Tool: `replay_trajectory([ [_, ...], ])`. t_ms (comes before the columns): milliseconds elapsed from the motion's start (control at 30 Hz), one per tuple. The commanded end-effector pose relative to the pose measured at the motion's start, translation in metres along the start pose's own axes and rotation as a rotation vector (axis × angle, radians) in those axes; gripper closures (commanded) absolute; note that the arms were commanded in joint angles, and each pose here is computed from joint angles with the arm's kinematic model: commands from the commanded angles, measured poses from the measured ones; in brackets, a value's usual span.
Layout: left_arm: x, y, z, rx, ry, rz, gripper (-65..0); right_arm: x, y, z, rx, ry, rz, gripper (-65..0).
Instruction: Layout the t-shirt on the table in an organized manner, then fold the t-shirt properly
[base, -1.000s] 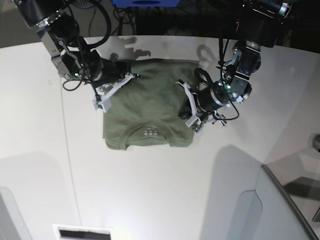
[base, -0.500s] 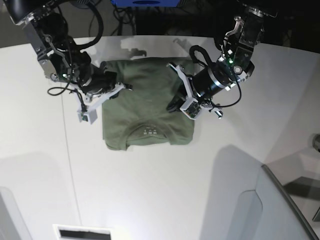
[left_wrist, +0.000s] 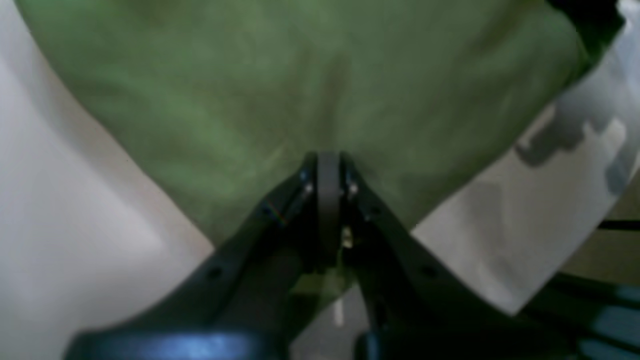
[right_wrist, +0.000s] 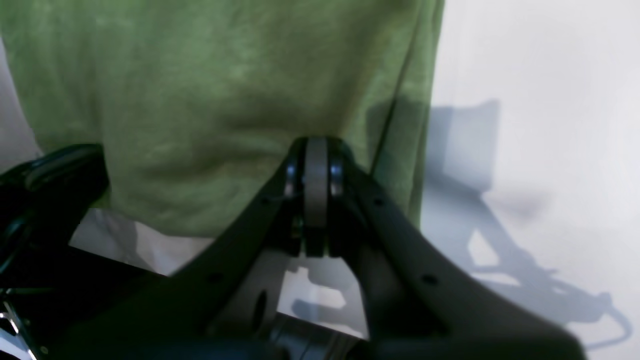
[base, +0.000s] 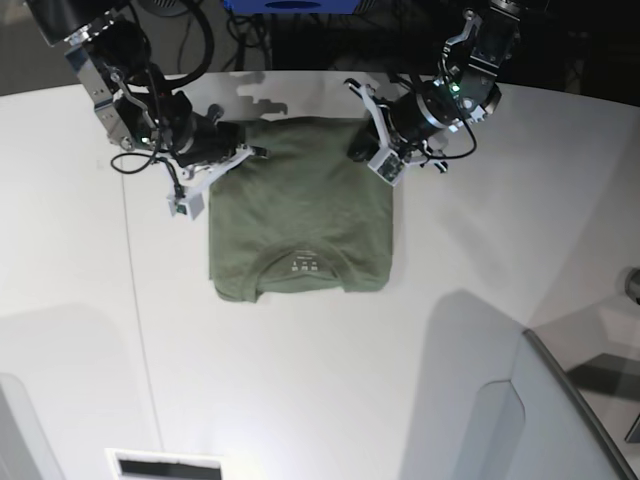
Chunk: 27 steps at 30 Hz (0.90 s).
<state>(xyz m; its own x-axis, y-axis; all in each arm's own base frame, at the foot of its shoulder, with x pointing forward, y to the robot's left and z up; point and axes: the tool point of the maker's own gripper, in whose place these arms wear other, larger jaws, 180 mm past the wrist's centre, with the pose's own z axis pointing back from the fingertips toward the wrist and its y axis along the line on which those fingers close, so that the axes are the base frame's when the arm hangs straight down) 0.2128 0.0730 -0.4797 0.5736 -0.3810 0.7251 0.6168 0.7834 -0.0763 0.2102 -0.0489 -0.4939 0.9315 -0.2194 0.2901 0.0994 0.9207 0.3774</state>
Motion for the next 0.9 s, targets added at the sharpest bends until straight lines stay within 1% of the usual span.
replay_trajectory([
  [0,0.010,0.009,0.003,0.010,-0.028,-0.016,0.0,-0.005,-0.002,-0.001,-0.013,0.021,0.001,0.0],
  [100,0.023,0.013,0.006,0.014,-0.058,-0.032,0.0,-0.003,-0.002,0.000,-0.013,0.016,-0.001,0.0],
  [200,0.036,0.013,0.008,0.017,-0.091,-0.047,0.0,0.007,0.010,0.007,0.019,-0.017,0.011,0.0],
  [333,0.054,0.014,0.012,0.022,-0.132,-0.068,0.0,0.015,0.023,0.025,0.036,-0.068,-0.004,0.0],
  [433,0.068,0.025,0.023,0.064,-0.175,-0.069,0.0,0.031,0.025,0.044,0.047,-0.126,0.031,0.0],
  [467,0.067,0.027,0.028,0.077,-0.179,-0.063,0.0,0.037,0.023,0.051,0.047,-0.152,0.034,0.0],
  [500,0.067,0.028,0.034,0.086,-0.186,-0.064,0.0,0.046,0.013,0.060,0.026,-0.188,0.023,0.0],
  [600,0.073,0.028,0.057,0.119,-0.217,-0.072,0.0,0.057,-0.011,0.083,-0.017,-0.252,0.003,0.0],
  [700,0.068,0.019,0.082,0.122,-0.211,-0.099,0.0,0.060,-0.033,0.110,-0.059,-0.291,0.014,0.0],
  [800,0.050,0.001,0.099,0.097,-0.167,-0.114,0.0,0.046,-0.051,0.134,-0.097,-0.292,0.015,0.0],
  [867,0.029,-0.014,0.109,0.066,-0.115,-0.102,0.0,0.021,-0.069,0.139,-0.142,-0.242,-0.010,0.0],
])
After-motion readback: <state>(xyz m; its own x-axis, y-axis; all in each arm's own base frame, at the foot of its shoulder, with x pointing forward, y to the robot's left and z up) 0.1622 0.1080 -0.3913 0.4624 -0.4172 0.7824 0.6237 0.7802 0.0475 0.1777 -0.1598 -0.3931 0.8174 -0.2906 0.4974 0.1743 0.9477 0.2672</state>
